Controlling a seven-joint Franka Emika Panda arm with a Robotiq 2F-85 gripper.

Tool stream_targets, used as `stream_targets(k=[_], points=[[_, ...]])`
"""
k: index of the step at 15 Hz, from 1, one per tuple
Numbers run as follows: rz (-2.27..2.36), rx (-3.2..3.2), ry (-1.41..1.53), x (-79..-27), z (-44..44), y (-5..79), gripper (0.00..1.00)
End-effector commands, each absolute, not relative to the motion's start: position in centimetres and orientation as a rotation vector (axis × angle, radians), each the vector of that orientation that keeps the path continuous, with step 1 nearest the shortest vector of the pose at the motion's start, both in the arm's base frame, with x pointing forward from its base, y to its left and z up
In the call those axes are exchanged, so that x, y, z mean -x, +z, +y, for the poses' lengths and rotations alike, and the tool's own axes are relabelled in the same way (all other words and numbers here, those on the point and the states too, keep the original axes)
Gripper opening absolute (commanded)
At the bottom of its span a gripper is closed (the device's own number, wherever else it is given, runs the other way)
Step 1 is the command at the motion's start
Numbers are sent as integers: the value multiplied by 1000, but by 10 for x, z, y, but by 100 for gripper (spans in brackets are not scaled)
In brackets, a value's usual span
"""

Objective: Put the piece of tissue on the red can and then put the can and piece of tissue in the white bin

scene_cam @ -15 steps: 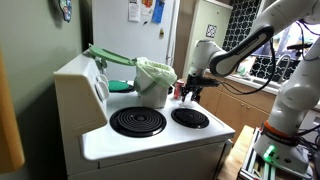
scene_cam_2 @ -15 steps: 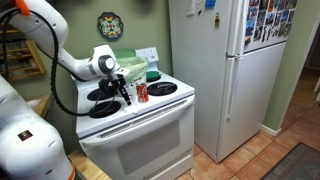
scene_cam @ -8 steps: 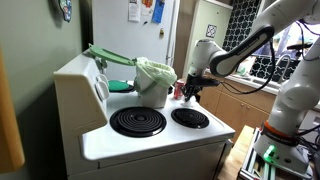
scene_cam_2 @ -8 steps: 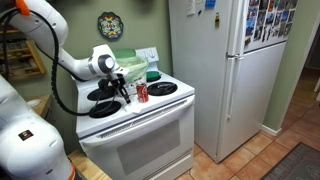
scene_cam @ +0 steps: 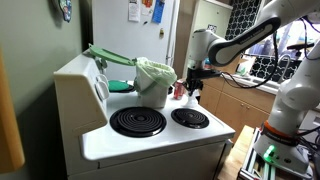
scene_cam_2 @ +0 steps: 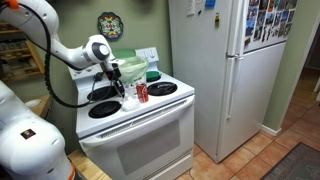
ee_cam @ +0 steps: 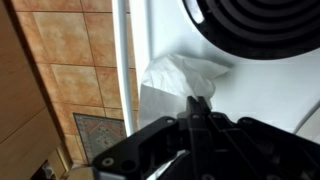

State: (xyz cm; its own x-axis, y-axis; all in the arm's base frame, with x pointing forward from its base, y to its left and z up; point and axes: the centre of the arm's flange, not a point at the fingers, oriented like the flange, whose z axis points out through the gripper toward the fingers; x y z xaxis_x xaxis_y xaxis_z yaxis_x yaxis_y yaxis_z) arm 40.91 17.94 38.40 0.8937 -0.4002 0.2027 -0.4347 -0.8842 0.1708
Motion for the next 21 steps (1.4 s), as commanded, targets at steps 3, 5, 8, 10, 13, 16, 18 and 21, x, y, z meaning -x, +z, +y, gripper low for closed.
stream_targets(k=[3,5,8,10,13,16,18,21], points=[[-629,-2611,280,-392,177,458,0],[-659,-2535,398,-398,163,474,0],[-689,-2470,546,-410,145,489,0],[-667,-2498,500,-408,151,489,1],[-680,-2484,513,-410,147,490,1],[-806,-2509,536,-430,128,487,0],[-876,-2550,549,-441,120,488,0],[-947,-2653,618,-460,111,496,0]])
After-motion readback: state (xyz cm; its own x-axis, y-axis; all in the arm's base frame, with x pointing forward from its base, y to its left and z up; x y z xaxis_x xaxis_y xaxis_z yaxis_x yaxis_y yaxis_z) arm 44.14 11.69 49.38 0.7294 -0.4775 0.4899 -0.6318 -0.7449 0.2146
